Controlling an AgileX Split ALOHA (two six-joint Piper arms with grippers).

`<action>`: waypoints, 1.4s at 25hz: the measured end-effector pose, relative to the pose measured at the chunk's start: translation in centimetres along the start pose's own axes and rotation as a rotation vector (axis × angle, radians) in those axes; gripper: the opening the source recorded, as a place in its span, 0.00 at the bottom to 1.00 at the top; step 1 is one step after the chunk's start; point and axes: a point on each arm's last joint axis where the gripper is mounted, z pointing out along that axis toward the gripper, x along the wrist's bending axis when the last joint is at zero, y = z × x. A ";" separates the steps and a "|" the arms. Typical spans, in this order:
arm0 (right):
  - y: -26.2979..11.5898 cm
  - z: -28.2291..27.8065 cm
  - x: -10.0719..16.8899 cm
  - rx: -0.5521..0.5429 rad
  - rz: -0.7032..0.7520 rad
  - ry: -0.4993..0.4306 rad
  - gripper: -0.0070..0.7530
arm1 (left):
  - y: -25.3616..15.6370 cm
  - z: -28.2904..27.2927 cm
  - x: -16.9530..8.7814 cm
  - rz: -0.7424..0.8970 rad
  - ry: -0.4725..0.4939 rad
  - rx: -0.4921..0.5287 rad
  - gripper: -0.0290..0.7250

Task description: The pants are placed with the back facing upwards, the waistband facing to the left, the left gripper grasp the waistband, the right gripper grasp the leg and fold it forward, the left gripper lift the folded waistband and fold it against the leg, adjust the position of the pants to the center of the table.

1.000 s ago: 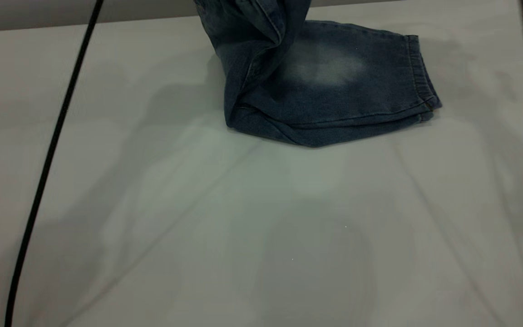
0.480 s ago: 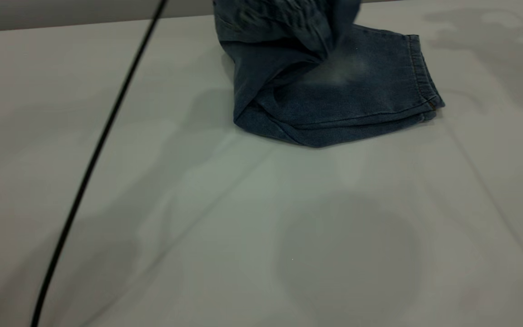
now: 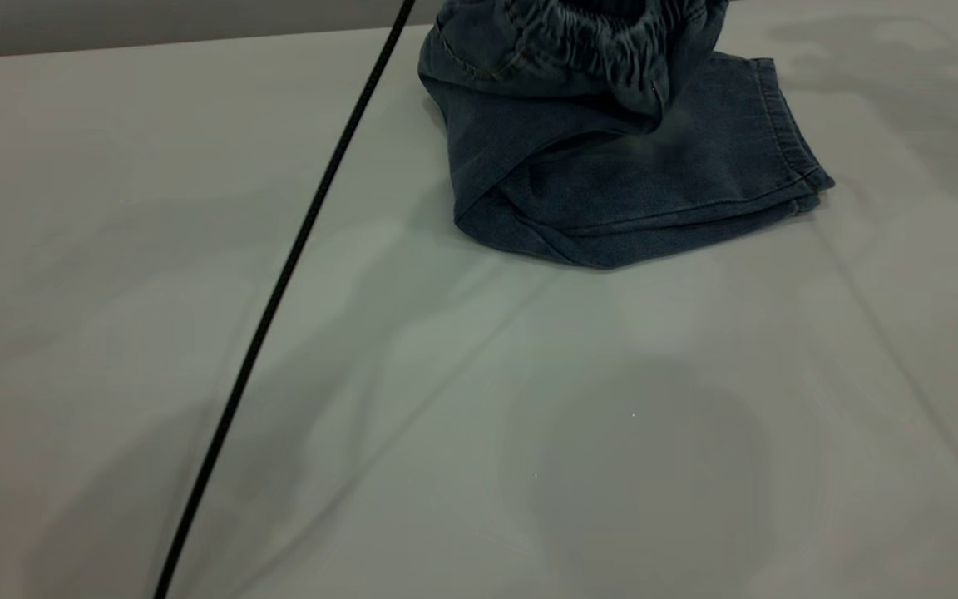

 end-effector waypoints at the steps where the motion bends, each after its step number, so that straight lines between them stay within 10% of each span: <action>1: 0.0 0.0 0.0 0.000 0.000 0.000 0.57 | 0.1 0.1 0.0 0.004 0.008 -0.014 0.37; 9: 0.0 0.0 0.2 -0.004 0.006 0.024 0.57 | 1.3 0.0 1.0 -0.001 0.111 -0.155 0.68; 15: 0.0 0.0 0.2 -0.005 0.006 0.025 0.57 | 1.7 -0.6 0.9 -0.072 0.095 -0.155 0.70; 25: 0.3 -1.0 0.4 -0.024 0.006 0.036 0.57 | -3.5 1.7 1.2 -0.014 0.047 0.217 0.70; 35: 2.6 -13.6 1.4 -0.326 -0.013 0.112 0.57 | -5.9 5.2 3.2 -0.011 0.139 0.141 0.70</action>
